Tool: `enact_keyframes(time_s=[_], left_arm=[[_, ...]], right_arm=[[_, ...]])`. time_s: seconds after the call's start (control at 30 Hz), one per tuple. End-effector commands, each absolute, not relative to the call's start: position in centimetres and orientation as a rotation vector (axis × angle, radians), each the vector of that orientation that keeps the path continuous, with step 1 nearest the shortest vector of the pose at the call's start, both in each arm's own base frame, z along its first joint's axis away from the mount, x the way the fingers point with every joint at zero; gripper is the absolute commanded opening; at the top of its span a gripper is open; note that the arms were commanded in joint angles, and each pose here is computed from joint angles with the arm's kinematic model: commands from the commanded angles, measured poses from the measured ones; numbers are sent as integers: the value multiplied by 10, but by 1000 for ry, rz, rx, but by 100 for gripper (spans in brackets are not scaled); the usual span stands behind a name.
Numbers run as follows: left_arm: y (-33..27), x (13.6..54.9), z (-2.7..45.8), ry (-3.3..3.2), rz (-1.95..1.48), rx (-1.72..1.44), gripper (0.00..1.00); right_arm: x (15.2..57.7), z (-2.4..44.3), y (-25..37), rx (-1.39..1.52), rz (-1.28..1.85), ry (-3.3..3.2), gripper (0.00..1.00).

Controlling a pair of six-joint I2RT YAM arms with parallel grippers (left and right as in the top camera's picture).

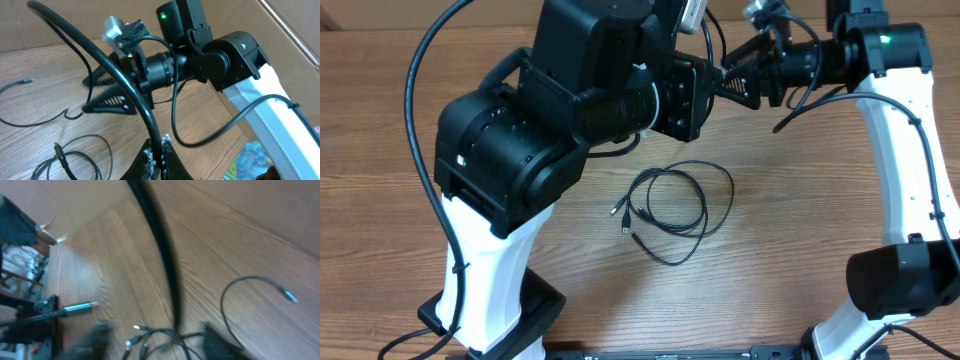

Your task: Untangle cables

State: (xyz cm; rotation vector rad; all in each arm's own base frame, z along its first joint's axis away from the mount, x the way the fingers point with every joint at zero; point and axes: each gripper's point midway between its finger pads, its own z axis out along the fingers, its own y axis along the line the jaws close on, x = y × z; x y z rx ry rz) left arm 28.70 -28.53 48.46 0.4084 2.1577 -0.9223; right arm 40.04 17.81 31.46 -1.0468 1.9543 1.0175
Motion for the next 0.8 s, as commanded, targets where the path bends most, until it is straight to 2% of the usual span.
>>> enact_keyframes(time_s=[0.0, 0.03, 0.17, 0.23, 0.3, 0.33, 0.4, 0.47, 0.5, 0.77], left_arm=[[-293, 296, 476, 2176, -917, 407, 4], [-295, 295, 476, 2175, -928, 415, 4], [-296, 295, 479, 2160, -936, 423, 4], [-296, 294, 479, 2156, -930, 442, 9], [-296, 294, 479, 2153, -922, 455, 24], [-295, 293, 479, 2151, -919, 461, 43], [-295, 293, 478, 2151, -913, 468, 47], [-294, 292, 478, 2152, -911, 472, 62], [-294, 292, 478, 2154, -910, 473, 65], [-292, 290, 472, 2177, -893, 488, 62]], right_arm=[[388, 330, 194, -1106, 1041, 1879, 14], [386, 330, 197, -1114, 1044, 1876, 4], [390, 330, 197, -1119, 1016, 1873, 4], [400, 322, 188, -1107, 926, 1915, 4], [415, 312, 170, -1064, 796, 1991, 4], [423, 308, 159, -1026, 735, 2032, 4], [436, 303, 135, -968, 638, 2079, 4], [445, 303, 112, -913, 592, 2092, 4], [450, 305, 98, -872, 575, 2097, 4], [472, 315, -9, -634, 409, 2097, 4]])
